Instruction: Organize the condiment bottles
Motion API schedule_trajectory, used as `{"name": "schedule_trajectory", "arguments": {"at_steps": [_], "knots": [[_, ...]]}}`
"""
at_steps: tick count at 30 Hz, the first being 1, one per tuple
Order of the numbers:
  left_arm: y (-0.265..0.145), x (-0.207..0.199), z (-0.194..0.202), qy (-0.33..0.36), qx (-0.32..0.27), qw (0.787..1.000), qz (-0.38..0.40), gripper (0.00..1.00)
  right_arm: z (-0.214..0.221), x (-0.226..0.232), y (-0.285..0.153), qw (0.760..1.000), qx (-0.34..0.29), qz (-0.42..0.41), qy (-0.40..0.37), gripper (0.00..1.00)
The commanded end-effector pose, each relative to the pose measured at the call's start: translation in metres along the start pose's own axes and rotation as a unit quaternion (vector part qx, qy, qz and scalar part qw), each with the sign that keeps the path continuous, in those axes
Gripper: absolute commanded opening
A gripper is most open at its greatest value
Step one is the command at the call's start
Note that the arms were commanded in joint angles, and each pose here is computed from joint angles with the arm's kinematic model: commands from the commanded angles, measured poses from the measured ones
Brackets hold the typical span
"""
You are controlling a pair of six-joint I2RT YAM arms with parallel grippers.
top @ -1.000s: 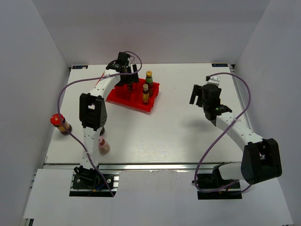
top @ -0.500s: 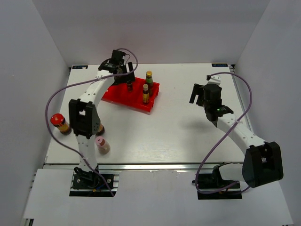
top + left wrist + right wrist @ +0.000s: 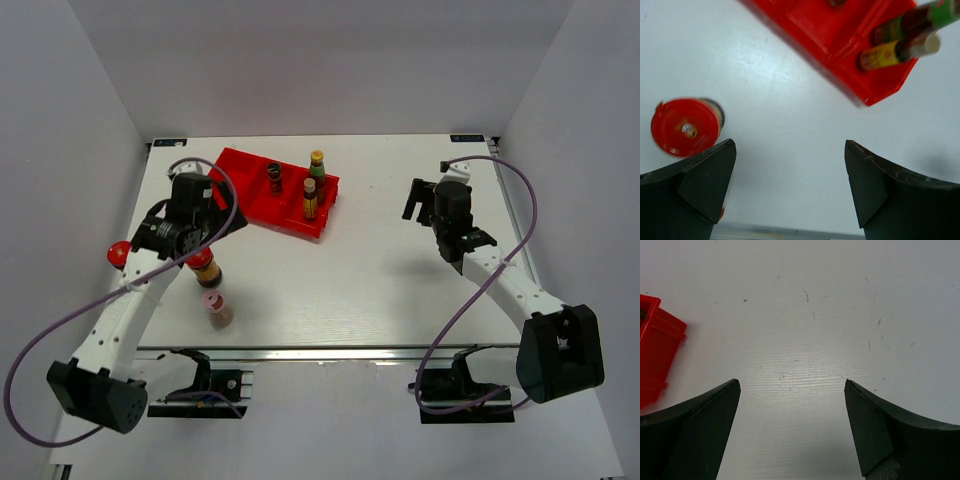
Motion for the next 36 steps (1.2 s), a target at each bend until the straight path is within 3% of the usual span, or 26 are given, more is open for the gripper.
{"name": "schedule_trajectory", "arguments": {"at_steps": [1, 7, 8, 11, 17, 30, 33, 34, 36], "knots": [[-0.017, 0.015, 0.039, 0.000, 0.061, 0.998, -0.011, 0.98, -0.012, 0.004, 0.002, 1.000, -0.024, -0.009, 0.011, 0.89], [-0.048, 0.046, 0.075, -0.003, 0.118, 0.990, -0.073, 0.98, -0.014, 0.005, -0.003, 0.999, -0.032, -0.014, 0.014, 0.89], [-0.056, 0.061, 0.083, -0.025, 0.127, 0.983, -0.132, 0.98, -0.015, 0.004, -0.004, 0.999, -0.035, -0.011, 0.015, 0.89], [-0.059, 0.075, 0.101, -0.060, 0.143, 0.970, -0.189, 0.98, -0.015, 0.004, -0.004, 0.999, -0.037, -0.010, 0.017, 0.89], [-0.039, 0.071, 0.140, -0.086, 0.194, 0.963, -0.166, 0.98, -0.015, 0.001, -0.001, 0.999, -0.035, 0.003, 0.018, 0.89], [0.007, 0.062, 0.156, -0.076, 0.201, 0.966, -0.146, 0.98, -0.013, -0.001, -0.001, 0.999, -0.033, 0.008, 0.013, 0.89], [0.009, 0.065, 0.159, -0.070, 0.209, 0.962, -0.159, 0.90, -0.014, -0.002, -0.002, 0.999, -0.036, 0.015, 0.013, 0.89], [0.009, 0.065, 0.159, -0.069, 0.208, 0.963, -0.159, 0.79, -0.014, -0.002, -0.002, 0.999, -0.036, 0.015, 0.013, 0.89], [0.008, 0.065, 0.156, -0.069, 0.203, 0.964, -0.156, 0.69, -0.013, -0.002, -0.002, 0.999, -0.035, 0.013, 0.013, 0.89]]}}
Point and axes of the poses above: each gripper's point midway between its finger pads, its own y axis out along the fingers, its own x axis along the line the jaws close on, z = x × y, the point moved 5 cm from there along -y, back along the fingers, and after that the axes turned 11 degrees about y, right-handed, at the moved point
